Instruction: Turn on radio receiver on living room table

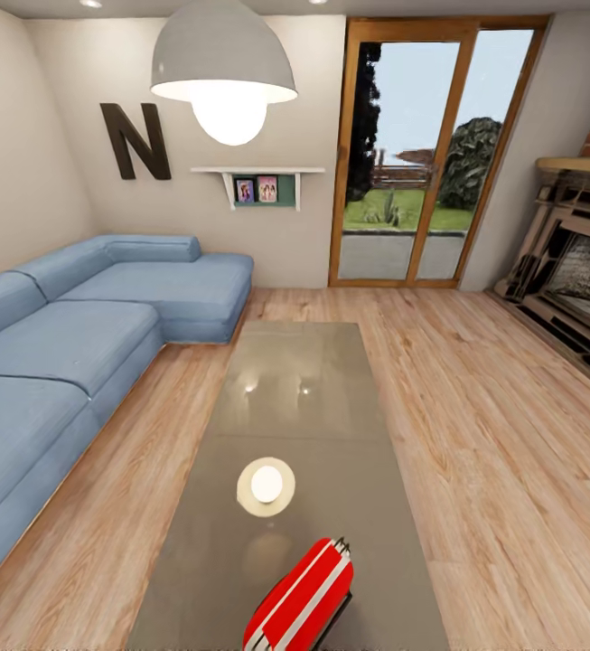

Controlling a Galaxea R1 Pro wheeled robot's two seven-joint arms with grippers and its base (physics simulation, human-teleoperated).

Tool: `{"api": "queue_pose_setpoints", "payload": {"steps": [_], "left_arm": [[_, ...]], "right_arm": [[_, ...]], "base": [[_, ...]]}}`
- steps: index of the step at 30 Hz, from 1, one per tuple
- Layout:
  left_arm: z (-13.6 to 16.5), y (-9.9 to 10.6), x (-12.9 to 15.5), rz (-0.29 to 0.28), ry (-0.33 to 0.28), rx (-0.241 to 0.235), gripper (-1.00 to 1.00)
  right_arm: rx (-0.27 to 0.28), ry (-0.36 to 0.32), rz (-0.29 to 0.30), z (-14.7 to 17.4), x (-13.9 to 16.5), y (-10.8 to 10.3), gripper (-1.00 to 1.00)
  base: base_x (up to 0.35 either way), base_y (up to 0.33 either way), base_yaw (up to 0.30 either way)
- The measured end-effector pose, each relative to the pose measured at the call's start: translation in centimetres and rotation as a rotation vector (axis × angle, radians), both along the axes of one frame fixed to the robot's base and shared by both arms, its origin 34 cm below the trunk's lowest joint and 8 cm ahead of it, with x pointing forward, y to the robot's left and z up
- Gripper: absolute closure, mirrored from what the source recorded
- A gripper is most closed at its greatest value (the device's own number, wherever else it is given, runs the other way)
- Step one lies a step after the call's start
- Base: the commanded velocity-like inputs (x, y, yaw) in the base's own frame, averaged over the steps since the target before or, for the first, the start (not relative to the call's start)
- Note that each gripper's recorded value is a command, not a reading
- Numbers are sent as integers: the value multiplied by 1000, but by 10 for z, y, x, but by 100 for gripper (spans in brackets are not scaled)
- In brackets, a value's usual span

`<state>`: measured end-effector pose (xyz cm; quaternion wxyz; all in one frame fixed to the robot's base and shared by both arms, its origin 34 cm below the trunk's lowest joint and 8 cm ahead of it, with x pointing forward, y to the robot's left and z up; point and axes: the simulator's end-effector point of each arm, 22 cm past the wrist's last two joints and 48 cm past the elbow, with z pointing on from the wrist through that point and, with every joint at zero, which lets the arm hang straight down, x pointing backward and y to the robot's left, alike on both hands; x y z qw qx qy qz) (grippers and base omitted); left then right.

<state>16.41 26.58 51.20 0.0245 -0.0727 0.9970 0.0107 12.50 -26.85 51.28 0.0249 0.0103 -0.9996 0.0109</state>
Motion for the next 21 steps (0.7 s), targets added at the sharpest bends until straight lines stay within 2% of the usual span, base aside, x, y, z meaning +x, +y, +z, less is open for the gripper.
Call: {"api": "queue_pose_setpoints", "payload": {"steps": [7, 10, 13, 17, 21], "left_arm": [[1, 19, 11, -2, -20, 22, -100], [2, 31, 25, -5, -48, 35, -100], [3, 42, 39, -3, -76, 48, -100], [8, 68, 64, -3, -115, 76, -100], [17, 99, 92, 8, -122, 99, -100]], "right_arm": [[1, -45, 3, -1, 28, 1, -100], [-9, -70, 3, -1, 46, -1, -100], [-24, -64, 4, -1, 58, -6, -100], [-48, -74, 8, 3, 88, -17, -100], [-56, -104, 10, 7, 110, -21, -100]], "base": [[0, 0, 0], [0, 0, 0], [0, 0, 0], [0, 0, 0], [0, 0, 0]]}}
